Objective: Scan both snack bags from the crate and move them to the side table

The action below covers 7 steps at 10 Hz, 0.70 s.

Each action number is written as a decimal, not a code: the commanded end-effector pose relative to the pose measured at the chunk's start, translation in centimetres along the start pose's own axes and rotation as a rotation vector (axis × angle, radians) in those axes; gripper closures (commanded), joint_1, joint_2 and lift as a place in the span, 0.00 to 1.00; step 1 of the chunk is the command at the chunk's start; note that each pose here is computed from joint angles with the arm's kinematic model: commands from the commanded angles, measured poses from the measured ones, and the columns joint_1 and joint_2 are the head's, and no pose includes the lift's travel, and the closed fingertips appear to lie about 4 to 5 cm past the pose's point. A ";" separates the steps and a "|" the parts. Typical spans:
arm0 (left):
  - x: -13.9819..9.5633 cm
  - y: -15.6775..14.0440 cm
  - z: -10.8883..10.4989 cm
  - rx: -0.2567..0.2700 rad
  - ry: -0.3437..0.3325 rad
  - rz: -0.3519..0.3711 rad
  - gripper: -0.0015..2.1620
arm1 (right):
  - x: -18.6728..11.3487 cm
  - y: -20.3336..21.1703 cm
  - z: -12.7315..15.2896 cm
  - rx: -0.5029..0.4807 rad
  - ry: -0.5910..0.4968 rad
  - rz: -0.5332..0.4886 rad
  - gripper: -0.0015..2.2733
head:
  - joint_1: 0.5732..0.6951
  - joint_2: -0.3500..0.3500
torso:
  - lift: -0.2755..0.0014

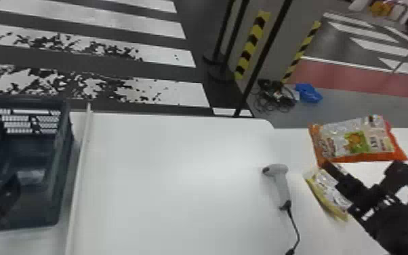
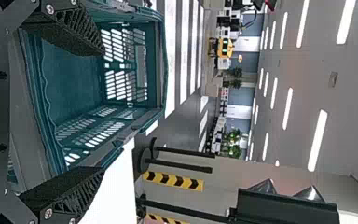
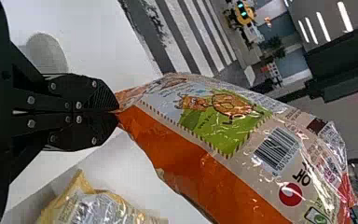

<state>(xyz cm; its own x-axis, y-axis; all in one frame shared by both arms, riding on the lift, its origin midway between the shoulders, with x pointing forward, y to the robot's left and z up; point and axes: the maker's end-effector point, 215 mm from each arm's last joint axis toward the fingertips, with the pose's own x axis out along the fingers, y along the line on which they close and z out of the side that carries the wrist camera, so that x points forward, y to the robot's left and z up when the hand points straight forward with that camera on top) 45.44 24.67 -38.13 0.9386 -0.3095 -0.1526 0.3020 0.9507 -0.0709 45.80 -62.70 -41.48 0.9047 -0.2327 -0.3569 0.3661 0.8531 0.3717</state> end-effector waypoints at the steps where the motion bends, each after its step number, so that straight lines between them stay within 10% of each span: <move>1: 0.0 0.0 0.0 0.000 0.001 0.000 0.06 | 0.8 -3.0 2.1 0.036 -0.080 -0.051 0.98 | 1.00 0.00 | 0.64; 7: 1.0 -0.6 0.5 0.008 -0.008 -0.022 0.06 | 1.4 -11.7 3.8 0.095 -0.061 -0.177 0.88 | 1.00 0.00 | 0.64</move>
<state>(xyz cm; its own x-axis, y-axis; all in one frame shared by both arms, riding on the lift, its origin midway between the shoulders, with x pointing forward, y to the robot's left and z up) 46.20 23.87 -37.80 0.9339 -0.3273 -0.1442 0.3208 0.9448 -0.0668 43.76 -74.68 -42.71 0.8395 -0.4085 -0.3584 0.5318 0.7532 0.3872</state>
